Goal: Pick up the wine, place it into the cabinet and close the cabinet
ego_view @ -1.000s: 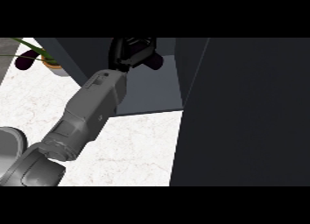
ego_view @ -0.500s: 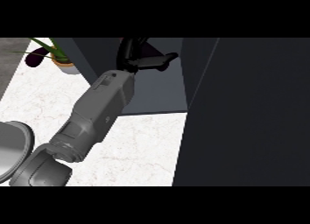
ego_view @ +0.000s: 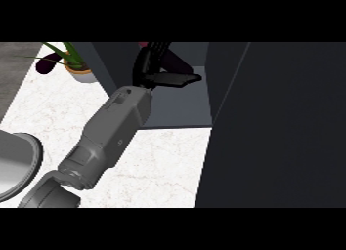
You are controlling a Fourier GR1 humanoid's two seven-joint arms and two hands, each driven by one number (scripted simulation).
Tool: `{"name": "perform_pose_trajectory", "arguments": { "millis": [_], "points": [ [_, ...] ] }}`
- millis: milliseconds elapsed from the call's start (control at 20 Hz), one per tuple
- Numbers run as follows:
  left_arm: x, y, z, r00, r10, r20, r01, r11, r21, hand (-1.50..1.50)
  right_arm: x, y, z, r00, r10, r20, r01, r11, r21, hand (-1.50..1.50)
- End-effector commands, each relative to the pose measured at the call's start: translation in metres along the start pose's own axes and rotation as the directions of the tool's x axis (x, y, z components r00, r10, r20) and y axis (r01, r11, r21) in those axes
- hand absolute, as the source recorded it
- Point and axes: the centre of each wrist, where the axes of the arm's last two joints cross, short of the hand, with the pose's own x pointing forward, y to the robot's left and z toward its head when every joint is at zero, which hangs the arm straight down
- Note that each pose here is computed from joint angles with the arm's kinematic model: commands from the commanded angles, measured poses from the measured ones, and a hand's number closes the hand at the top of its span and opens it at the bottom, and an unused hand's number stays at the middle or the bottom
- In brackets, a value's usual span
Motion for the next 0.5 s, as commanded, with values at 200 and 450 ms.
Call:
{"name": "perform_pose_trajectory", "arguments": {
  "millis": [200, 450],
  "points": [
    [-0.012, -0.005, 0.028, 0.995, 0.099, -0.025, -0.1, 0.993, -0.059, -1.5, 0.048, -0.004, 0.012, 0.995, -0.096, -0.003, 0.096, 0.995, 0.016, -1.5],
    [-0.028, -0.001, 0.063, 0.985, 0.157, -0.068, -0.162, 0.983, -0.082, -1.5, 0.047, -0.004, 0.009, 0.995, -0.094, 0.013, 0.094, 0.995, -0.04, -1.5]
  ]
}}
